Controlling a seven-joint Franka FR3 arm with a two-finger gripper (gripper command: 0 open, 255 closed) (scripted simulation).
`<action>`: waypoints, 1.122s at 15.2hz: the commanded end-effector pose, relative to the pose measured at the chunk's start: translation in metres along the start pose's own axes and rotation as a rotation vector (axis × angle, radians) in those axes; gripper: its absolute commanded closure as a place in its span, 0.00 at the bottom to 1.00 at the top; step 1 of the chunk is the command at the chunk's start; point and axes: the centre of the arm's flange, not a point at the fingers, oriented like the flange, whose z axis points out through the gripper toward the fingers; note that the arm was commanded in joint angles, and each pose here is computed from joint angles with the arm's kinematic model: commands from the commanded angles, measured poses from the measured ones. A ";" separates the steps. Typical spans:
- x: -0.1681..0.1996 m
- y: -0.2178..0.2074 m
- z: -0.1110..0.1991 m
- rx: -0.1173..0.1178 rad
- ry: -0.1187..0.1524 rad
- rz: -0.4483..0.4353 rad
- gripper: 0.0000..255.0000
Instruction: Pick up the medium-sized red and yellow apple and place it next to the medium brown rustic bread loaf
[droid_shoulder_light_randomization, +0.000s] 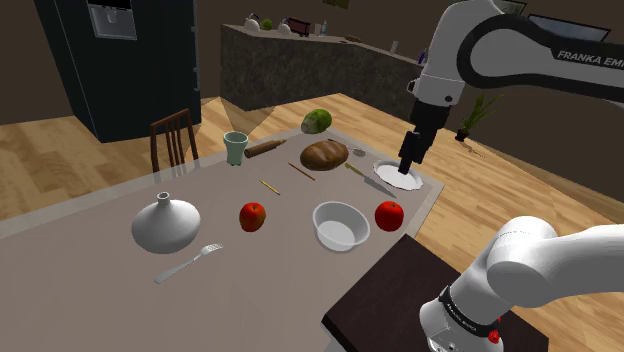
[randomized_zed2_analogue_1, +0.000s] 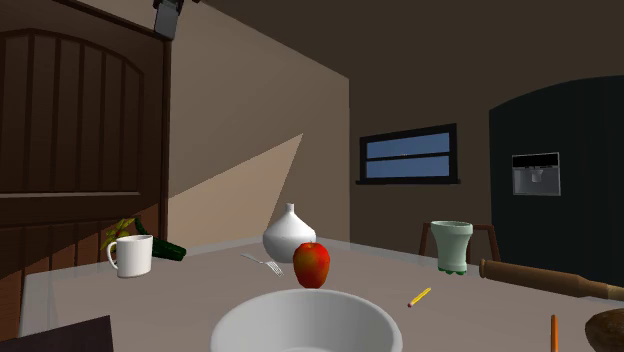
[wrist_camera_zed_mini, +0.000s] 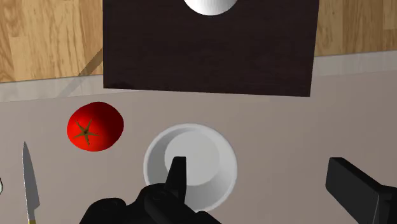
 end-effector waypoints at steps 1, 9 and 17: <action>0.000 0.000 0.000 0.000 0.000 0.000 0.00; 0.086 -0.026 0.051 0.012 0.014 -0.047 0.00; 0.171 -0.057 0.101 0.024 0.027 -0.094 0.00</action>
